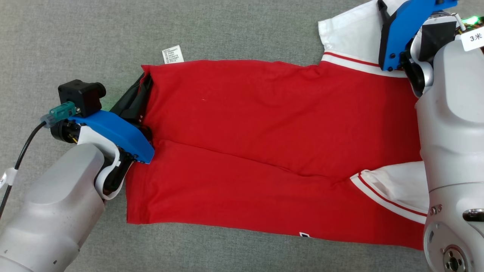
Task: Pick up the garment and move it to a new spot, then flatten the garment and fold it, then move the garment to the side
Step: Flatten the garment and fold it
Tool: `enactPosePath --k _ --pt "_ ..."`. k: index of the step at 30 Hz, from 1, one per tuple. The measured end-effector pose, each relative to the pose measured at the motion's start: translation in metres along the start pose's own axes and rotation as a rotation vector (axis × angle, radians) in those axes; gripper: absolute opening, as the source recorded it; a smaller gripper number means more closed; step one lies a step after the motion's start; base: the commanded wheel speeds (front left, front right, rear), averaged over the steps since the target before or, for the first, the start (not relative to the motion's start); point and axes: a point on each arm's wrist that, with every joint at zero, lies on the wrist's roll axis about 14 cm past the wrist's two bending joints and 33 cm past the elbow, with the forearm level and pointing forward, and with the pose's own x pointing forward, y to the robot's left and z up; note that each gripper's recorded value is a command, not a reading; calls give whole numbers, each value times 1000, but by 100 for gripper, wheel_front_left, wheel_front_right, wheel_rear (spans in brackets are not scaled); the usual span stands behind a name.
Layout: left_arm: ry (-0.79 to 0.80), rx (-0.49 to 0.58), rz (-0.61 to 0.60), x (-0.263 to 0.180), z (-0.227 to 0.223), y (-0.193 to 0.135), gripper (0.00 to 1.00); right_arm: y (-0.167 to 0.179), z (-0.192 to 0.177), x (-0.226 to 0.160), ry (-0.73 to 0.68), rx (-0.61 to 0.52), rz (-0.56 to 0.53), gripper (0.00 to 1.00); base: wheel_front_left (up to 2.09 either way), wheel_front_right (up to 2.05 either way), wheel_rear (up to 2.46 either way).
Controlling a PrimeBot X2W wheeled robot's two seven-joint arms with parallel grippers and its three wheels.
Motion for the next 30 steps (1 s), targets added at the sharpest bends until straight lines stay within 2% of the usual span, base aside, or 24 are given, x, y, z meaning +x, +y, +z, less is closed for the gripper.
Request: enactPosePath --k 5,6,7,8,13,21,24,30 --pt "5 -7 2 -1 -1 2 0 -5 0 4 18 -17 -27 98 0 0 0" --pt "5 -7 2 -1 -1 2 0 -6 -1 4 21 -22 -31 54 0 0 0" --pt "4 -7 2 -1 -1 2 0 -7 -2 4 25 -20 -33 54 0 0 0" --pt "4 -8 3 -1 -1 3 0 -6 -3 4 31 -21 -33 0 0 0 0" --pt "-14 -1 9 2 5 7 0 -9 7 3 -36 -21 -39 0 0 0 0" --pt "-189 9 58 -2 58 17 0 -30 60 -21 -316 33 -85 0 0 0 0" --pt "-261 22 71 -8 78 18 0 -39 65 -33 -376 58 -101 0 0 0 0" --pt "-286 34 76 -20 76 11 0 -49 60 -63 -466 173 -98 0 0 0 0"
